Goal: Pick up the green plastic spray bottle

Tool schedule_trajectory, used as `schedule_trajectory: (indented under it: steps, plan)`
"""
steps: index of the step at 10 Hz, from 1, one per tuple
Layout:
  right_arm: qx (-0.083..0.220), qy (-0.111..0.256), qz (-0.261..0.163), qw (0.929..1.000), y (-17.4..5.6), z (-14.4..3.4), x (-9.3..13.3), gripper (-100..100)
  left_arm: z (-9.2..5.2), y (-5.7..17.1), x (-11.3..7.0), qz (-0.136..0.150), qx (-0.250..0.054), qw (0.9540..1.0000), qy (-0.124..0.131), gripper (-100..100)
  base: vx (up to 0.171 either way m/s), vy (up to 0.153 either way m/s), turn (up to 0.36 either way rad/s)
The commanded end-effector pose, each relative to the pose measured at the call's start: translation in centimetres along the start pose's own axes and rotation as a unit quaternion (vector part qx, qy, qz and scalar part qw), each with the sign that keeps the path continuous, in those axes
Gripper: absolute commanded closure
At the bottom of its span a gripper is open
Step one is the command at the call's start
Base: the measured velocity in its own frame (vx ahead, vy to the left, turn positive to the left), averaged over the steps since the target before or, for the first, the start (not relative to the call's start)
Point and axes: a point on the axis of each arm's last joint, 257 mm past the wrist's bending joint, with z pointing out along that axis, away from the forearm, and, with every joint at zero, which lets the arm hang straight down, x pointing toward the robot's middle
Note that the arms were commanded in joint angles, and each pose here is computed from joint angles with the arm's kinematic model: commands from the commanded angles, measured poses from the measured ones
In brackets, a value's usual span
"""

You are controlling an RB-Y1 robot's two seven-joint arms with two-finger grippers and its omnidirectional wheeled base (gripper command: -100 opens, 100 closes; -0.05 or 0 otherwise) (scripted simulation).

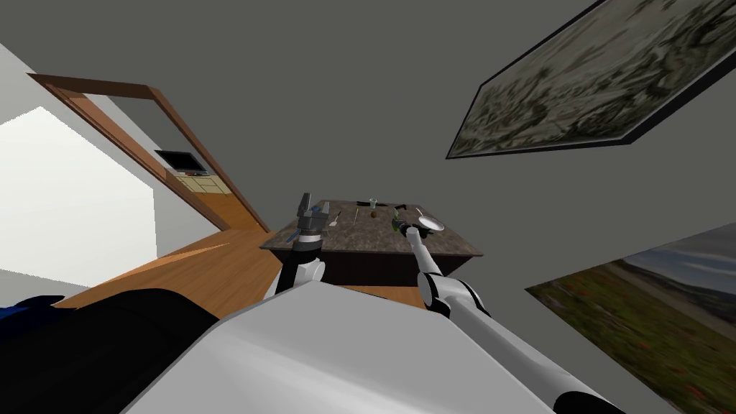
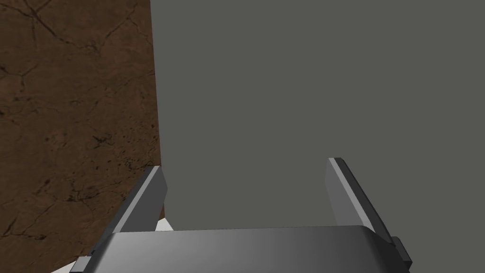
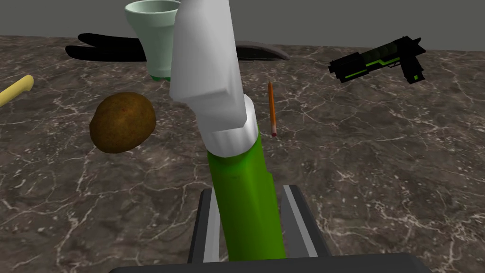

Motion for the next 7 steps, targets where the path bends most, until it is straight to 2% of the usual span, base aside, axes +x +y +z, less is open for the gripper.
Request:
schedule_trajectory:
  steps: [1,2,3,4,6,7]
  plan:
    - [0.001,-0.009,0.009,0.9999,-0.3,-0.8,-1.7,100,0.0,0.0,0.0,0.000,0.000,1.0000,0.000,0,0.038,-0.035,0.133]
    - [-0.002,0.005,0.000,1.0000,-0.1,-0.9,-0.1,100,0.0,0.0,0.0,0.000,0.000,1.0000,0.000,0,0.020,-0.020,0.008]
    - [0.004,-0.013,0.016,0.9998,-0.7,-1.7,-2.5,100,0.0,0.0,0.0,0.000,0.000,1.0000,0.000,0,0.039,-0.025,0.199]
    - [-0.004,-0.016,0.014,0.9998,-0.1,-2.3,-3.1,100,0.0,0.0,0.0,0.000,0.000,1.0000,0.000,0,0.038,-0.040,0.100]
    - [-0.007,0.007,0.003,0.9999,0.1,-2.5,-0.6,100,0.0,0.0,0.0,0.000,0.000,1.0000,0.000,0,0.003,-0.010,-0.006]
    - [-0.008,0.010,0.002,0.9999,0.1,-2.5,-0.3,100,0.0,0.0,0.0,0.000,0.000,1.0000,0.000,0,-0.006,0.004,-0.005]
